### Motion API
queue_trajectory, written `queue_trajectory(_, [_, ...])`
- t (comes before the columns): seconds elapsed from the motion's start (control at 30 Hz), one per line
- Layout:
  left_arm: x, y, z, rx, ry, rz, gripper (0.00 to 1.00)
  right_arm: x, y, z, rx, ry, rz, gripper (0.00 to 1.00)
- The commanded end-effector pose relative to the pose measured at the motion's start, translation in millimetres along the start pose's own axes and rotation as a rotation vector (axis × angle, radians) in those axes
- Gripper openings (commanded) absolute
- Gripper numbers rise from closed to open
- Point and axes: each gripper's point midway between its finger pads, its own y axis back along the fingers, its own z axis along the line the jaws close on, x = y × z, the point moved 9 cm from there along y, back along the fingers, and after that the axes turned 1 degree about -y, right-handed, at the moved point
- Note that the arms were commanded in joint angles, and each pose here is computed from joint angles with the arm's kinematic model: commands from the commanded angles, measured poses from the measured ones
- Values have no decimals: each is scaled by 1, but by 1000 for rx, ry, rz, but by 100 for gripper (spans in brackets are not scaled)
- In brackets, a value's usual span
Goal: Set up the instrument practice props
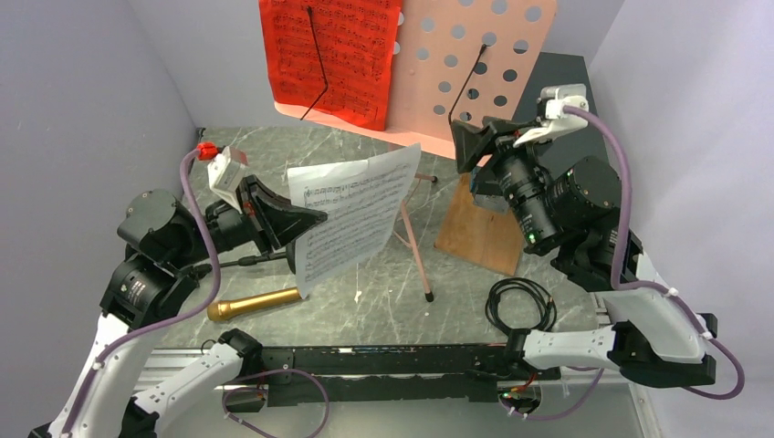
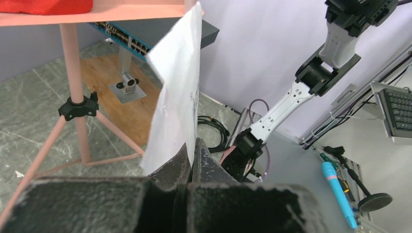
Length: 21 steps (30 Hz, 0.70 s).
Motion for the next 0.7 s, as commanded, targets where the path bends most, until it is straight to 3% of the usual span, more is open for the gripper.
queue_trajectory(0.0, [-31,4,-17,39,-20,-103,0,-23,-13,-7,122,-77,-76,55])
queue_trajectory(0.17, [-53,-1,-7,-122,-15,-135,0,-24,-45,-7,86,-188,-50,54])
queue_trajectory(0.33, [-68,-16,-2,-115,-17,-122,0,-21,-58,2,44,-225,-40,51])
queue_trajectory(0.67, [-95,-37,6,-104,-92,-177,0,-21,-59,-1,59,-230,-101,28])
